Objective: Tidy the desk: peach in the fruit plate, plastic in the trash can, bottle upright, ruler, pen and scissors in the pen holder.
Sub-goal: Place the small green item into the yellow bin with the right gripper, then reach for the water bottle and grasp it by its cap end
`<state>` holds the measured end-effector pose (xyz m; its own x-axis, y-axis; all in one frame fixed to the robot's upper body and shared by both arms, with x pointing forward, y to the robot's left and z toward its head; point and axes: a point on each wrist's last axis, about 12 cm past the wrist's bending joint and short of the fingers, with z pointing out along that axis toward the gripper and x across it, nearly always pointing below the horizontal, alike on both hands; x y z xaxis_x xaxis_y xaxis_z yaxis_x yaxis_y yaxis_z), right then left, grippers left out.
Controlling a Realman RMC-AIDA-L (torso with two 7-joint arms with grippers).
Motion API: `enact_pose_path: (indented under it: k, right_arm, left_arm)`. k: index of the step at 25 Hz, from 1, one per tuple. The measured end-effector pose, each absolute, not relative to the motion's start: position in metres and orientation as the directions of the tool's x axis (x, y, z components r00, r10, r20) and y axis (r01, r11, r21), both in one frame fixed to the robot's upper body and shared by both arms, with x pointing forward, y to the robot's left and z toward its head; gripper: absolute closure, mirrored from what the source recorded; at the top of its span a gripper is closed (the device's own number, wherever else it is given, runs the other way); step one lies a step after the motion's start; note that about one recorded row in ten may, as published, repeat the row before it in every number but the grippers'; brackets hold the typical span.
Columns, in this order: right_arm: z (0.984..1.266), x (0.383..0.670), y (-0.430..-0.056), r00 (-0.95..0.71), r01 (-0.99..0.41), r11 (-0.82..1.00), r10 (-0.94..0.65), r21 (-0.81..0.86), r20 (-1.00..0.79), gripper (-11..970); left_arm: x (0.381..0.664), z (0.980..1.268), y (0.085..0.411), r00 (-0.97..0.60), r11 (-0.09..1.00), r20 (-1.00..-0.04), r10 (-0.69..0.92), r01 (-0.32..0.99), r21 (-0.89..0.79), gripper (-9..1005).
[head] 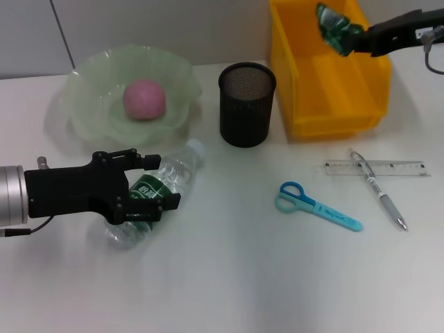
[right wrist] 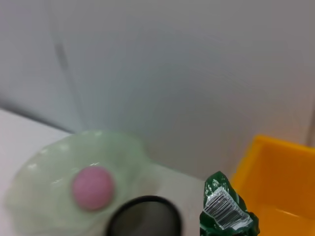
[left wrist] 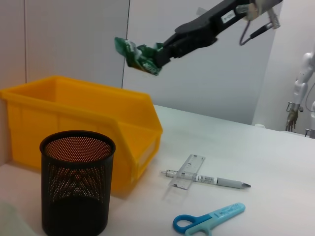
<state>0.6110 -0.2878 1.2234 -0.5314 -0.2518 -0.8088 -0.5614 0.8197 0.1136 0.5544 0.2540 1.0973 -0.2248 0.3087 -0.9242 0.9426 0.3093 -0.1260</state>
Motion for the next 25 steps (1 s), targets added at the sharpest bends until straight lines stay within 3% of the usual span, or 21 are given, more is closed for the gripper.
enact_pose_path:
  k: [7,12,23,25]
  right_arm:
    - [1.196,0.635,-0.29,-0.584,-0.484,0.872,-0.26,0.072,-0.769,835]
    - [1.188,0.645,-0.28,-0.564,-0.493,0.869,-0.284,0.04,-0.775,764]
    - [1.186,0.648,-0.272,-0.55,-0.5,0.866,-0.303,0.017,-0.779,327]
    - [1.186,0.647,-0.273,-0.551,-0.5,0.866,-0.302,0.017,-0.778,287]
  left_arm:
    - [0.554,1.097,0.253,-0.225,0.309,-0.924,0.308,0.943,-0.126,162]
    - [0.554,1.097,0.253,-0.224,0.308,-0.925,0.308,0.943,-0.126,162]
    - [0.554,1.097,0.254,-0.225,0.309,-0.924,0.309,0.943,-0.126,162]
    - [0.554,1.097,0.254,-0.225,0.309,-0.924,0.309,0.943,-0.126,162]
